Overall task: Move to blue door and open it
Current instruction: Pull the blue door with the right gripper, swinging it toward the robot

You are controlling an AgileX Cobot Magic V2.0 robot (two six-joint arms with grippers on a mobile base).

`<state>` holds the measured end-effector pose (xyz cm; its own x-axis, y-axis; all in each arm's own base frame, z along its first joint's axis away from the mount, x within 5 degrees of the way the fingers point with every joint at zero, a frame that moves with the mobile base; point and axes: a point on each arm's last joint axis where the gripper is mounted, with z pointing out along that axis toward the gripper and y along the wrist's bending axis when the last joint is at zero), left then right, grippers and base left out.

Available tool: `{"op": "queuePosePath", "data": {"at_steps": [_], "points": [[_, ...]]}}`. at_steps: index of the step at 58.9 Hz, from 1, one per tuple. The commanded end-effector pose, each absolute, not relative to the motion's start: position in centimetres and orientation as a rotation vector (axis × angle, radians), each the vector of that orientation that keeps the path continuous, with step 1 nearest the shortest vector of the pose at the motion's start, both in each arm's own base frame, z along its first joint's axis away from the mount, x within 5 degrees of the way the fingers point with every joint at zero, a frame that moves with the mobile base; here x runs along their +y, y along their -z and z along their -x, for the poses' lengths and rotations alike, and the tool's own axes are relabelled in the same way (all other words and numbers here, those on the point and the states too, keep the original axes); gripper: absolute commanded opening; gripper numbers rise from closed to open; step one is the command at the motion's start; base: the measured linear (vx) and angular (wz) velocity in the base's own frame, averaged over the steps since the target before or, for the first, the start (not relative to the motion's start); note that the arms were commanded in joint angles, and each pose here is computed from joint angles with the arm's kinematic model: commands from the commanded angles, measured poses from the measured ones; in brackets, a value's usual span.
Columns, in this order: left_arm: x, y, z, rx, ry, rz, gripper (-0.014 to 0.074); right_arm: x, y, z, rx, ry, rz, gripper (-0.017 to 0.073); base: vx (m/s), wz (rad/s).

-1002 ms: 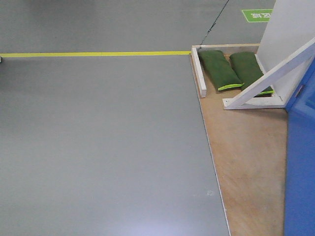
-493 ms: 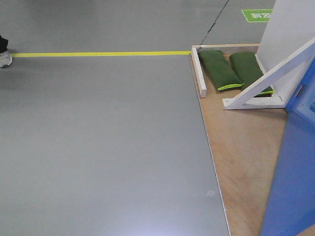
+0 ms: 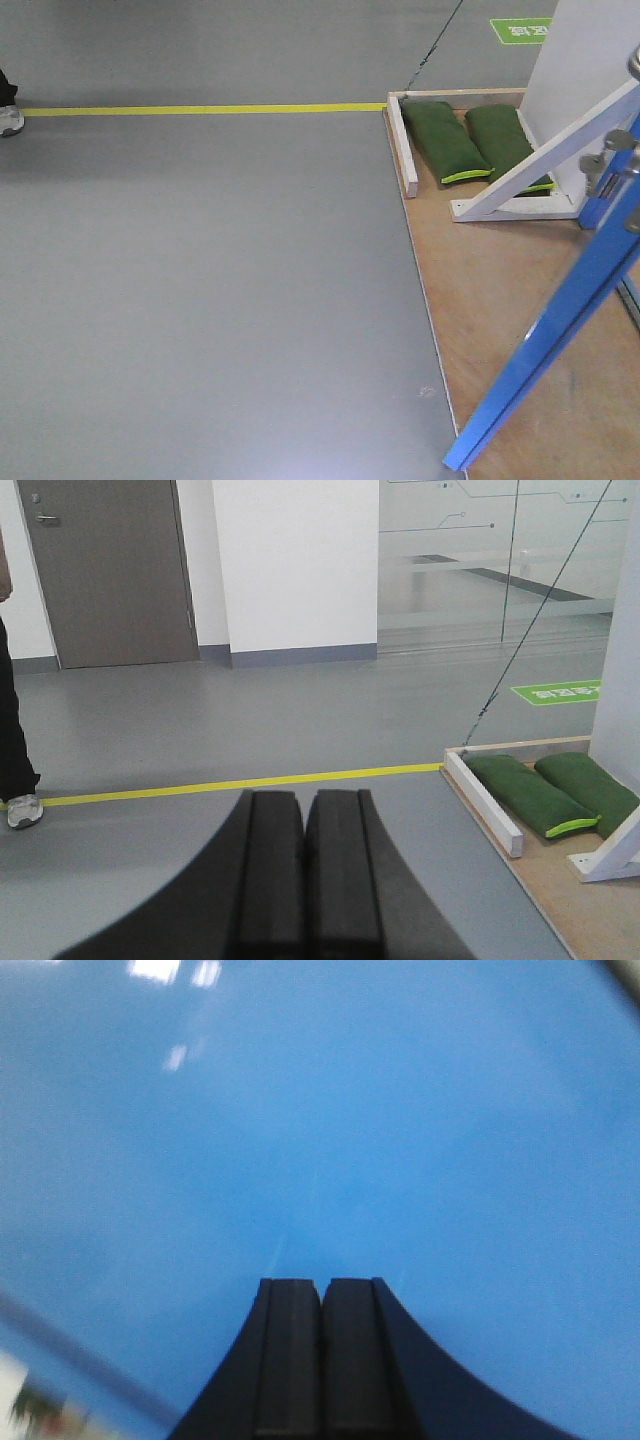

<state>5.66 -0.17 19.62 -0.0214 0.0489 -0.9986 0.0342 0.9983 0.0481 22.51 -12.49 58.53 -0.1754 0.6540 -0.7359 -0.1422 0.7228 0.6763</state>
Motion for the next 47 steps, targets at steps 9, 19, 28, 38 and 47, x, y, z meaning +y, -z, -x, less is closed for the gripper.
{"op": "queuePosePath", "data": {"at_steps": [9, 19, 28, 38, 47], "points": [[-0.2, -21.4, -5.4, 1.468, -0.001, -0.057, 0.0073, -10.6, -58.6, -24.7, 1.614, -0.638, -0.368, -0.0001, 0.00, 0.00], [-0.2, -21.4, -5.4, 1.468, -0.001, -0.057, 0.0073, -11.7, -58.6, -27.3, 1.491, -0.571, -0.422, -0.0001, 0.00, 0.00], [-0.2, -21.4, -5.4, 1.468, -0.001, -0.057, 0.0073, -11.9, -57.8, -30.3, 1.419, -0.597, -0.451, -0.0001, 0.00, 0.00], [-0.2, -21.4, -5.4, 1.468, -0.001, -0.057, 0.0073, -10.3, -56.1, -33.7, 1.457, -0.674, -0.437, -0.0001, 0.00, 0.00], [-0.2, -21.4, -5.4, 1.468, -0.001, -0.057, 0.0073, -8.8, -55.0, -35.5, 1.496, -0.723, -0.416, -0.0001, 0.00, 0.00]]}}
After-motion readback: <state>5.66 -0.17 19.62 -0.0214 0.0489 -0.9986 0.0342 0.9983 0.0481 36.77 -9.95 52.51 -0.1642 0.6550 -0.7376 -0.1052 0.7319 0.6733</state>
